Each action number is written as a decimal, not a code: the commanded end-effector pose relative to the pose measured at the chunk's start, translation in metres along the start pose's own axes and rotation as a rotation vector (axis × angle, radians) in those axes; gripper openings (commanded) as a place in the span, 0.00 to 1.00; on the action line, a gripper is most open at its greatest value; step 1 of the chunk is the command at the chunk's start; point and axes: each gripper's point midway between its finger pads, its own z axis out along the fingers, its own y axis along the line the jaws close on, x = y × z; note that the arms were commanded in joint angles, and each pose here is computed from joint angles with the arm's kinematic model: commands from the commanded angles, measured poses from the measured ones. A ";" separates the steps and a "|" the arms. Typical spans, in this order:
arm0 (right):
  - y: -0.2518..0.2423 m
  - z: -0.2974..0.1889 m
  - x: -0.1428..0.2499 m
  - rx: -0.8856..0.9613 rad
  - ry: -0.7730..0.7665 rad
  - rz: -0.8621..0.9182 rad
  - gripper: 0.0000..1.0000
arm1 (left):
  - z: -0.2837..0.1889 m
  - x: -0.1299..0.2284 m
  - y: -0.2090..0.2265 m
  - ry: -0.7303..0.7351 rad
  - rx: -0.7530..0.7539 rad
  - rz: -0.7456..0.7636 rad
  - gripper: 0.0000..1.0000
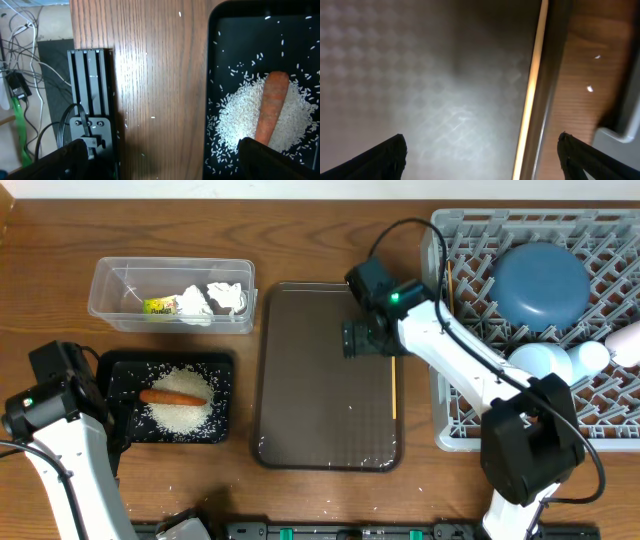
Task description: Sort waste into correct bins and load items into the dishwasher rack
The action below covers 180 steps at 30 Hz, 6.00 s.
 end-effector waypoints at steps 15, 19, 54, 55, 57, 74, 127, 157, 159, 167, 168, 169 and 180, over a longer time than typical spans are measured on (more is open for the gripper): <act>-0.004 0.051 0.022 -0.005 0.051 0.030 0.88 | 0.001 -0.001 0.002 0.001 -0.013 -0.002 0.98; -0.005 0.062 0.027 0.007 0.077 0.029 0.88 | 0.001 -0.001 0.002 0.001 -0.013 -0.001 0.98; 0.001 -0.041 -0.052 -0.056 -0.128 -0.035 0.01 | 0.001 -0.001 0.002 0.001 -0.013 -0.001 0.98; -0.007 -0.059 -0.064 -0.061 -0.159 -0.035 0.01 | 0.001 -0.001 0.002 0.001 -0.013 -0.001 0.98; -0.028 -0.095 -0.087 -0.062 -0.226 -0.030 0.01 | 0.001 -0.001 0.002 0.001 -0.013 -0.001 0.98; -0.156 -0.089 -0.132 -0.033 -0.235 0.055 0.01 | 0.001 -0.001 0.002 0.001 -0.013 -0.001 0.98; -0.140 -0.255 0.105 0.095 -0.284 0.168 0.99 | 0.001 -0.001 0.002 0.001 -0.013 -0.002 0.98; -0.172 -0.279 0.194 -0.093 -0.518 0.235 0.99 | 0.001 -0.001 0.002 0.001 -0.013 -0.002 0.98; -0.176 -0.280 0.193 -0.071 -0.527 0.225 0.99 | 0.001 -0.001 0.002 0.001 -0.013 -0.002 0.98; -0.174 -0.280 0.170 -0.078 -0.652 0.214 0.99 | 0.001 -0.001 0.002 0.001 -0.013 -0.002 0.98; -0.173 -0.277 0.166 -0.083 -0.674 0.206 0.99 | 0.001 -0.001 0.002 0.001 -0.013 -0.002 0.98; -0.170 -0.271 0.160 -0.094 -0.703 0.187 0.99 | 0.001 -0.001 0.002 0.001 -0.013 -0.002 0.98; -0.151 -0.203 0.114 -0.282 -1.031 0.136 0.99 | 0.001 -0.001 0.002 0.001 -0.013 -0.002 0.98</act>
